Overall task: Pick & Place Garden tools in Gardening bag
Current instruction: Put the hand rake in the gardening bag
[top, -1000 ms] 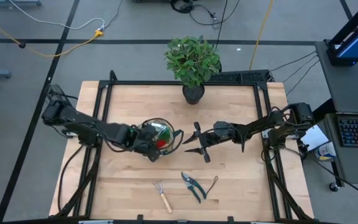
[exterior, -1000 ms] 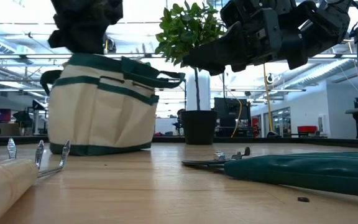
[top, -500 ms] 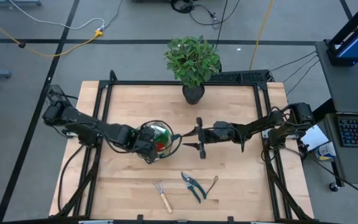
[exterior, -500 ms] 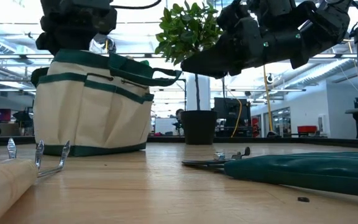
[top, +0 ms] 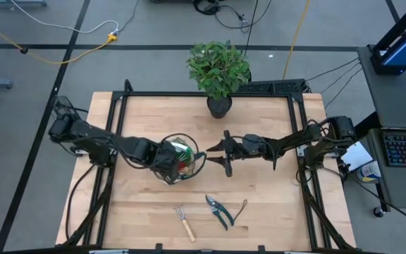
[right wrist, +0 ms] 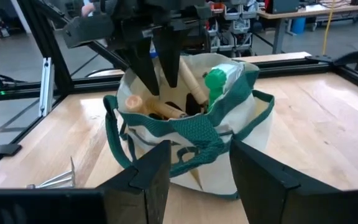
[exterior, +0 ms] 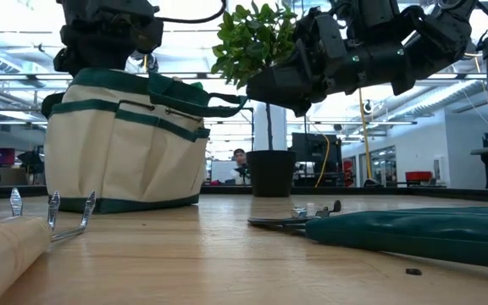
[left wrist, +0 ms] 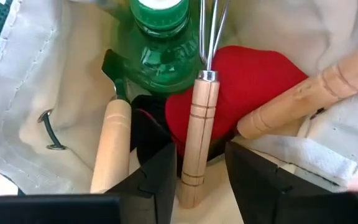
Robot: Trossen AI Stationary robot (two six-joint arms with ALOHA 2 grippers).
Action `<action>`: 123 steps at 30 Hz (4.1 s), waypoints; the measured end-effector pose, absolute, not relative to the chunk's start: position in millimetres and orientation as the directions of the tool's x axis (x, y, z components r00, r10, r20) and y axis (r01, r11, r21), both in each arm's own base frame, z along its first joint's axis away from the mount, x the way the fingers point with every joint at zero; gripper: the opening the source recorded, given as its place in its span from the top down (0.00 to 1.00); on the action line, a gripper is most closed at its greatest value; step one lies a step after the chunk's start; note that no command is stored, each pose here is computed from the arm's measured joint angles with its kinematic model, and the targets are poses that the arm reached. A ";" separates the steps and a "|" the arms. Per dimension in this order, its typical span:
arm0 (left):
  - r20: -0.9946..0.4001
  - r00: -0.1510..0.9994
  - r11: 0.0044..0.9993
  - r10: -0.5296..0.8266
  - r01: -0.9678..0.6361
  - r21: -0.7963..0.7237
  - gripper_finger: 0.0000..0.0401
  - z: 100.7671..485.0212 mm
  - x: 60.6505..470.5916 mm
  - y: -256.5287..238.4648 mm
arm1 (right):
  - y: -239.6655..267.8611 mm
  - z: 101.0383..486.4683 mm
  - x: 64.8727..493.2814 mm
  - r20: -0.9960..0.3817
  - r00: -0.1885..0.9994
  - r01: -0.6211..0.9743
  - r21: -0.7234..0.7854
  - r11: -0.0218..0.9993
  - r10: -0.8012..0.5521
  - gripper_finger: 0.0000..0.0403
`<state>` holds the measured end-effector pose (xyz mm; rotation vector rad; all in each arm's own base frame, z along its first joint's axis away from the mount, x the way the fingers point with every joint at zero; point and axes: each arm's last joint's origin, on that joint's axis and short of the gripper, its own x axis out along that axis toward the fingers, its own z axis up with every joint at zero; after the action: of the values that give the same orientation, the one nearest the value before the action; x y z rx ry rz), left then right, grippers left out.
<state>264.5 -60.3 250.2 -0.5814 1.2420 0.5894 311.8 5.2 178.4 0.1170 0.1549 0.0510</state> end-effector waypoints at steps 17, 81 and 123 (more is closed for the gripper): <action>-0.799 0.584 0.866 0.144 -0.465 -0.184 0.64 300.0 256.5 -59.6 | 6.0 173.6 310.9 -0.200 0.977 -0.043 0.120 0.992 0.067 0.61; -0.859 0.423 0.737 -0.289 0.671 0.082 0.64 126.8 322.2 -216.9 | 6.3 167.6 309.4 -0.261 0.963 -0.047 0.098 0.994 0.072 0.61; -0.520 0.694 0.829 0.498 -0.557 0.051 0.83 303.5 262.6 -94.7 | 6.2 167.1 309.3 -0.265 0.962 -0.045 0.093 0.995 0.068 0.61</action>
<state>262.6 -94.7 303.5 -0.1138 0.5462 0.5898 309.3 6.2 167.1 0.0865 0.2715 0.0576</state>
